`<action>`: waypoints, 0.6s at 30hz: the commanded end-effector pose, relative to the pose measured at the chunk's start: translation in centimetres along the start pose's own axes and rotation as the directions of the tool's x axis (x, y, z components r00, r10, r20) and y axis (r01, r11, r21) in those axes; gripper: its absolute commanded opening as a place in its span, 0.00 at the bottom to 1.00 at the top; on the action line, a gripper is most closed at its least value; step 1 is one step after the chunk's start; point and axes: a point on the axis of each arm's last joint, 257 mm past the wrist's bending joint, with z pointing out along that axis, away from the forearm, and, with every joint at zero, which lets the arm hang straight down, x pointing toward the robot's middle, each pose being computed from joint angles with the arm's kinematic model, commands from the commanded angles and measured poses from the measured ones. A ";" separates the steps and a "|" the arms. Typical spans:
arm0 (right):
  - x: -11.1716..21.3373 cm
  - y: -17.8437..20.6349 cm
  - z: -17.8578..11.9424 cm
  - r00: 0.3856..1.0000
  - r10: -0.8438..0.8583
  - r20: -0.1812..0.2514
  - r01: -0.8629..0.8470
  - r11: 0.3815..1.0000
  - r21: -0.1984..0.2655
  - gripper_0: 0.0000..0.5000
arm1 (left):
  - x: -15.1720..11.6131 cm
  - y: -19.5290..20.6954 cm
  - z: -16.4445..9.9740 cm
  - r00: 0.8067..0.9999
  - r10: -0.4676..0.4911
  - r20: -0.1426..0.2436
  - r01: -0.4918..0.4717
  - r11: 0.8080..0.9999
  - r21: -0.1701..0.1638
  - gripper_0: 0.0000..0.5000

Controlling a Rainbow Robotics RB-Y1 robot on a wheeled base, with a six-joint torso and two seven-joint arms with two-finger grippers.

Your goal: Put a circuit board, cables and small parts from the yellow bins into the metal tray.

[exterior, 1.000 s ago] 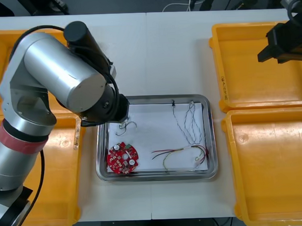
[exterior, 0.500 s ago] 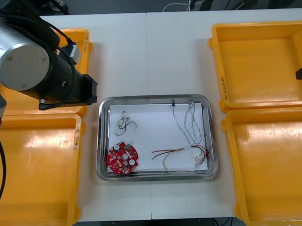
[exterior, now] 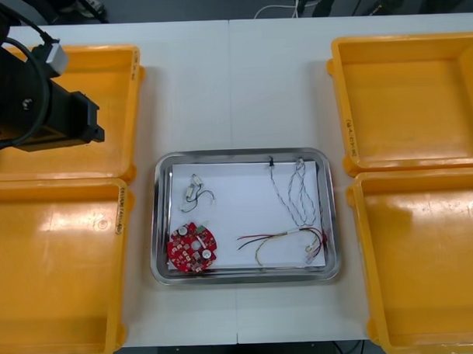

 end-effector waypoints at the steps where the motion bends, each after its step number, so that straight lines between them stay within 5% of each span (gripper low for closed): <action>1: 0.6 -2.5 -0.9 0.998 -0.053 0.016 0.052 0.997 0.065 0.95 | -1.0 3.1 -2.8 0.996 -0.066 0.052 0.068 0.997 -0.027 1.00; 8: 1.7 -1.8 0.6 0.997 -0.074 0.030 0.071 0.994 0.079 0.95 | -0.4 5.8 -3.3 0.998 -0.041 0.052 0.043 0.998 -0.039 1.00; 18: 1.5 0.2 2.3 0.995 -0.077 0.060 0.075 0.997 0.033 0.95 | 0.3 9.3 -3.9 0.998 0.012 0.064 -0.008 0.998 -0.061 1.00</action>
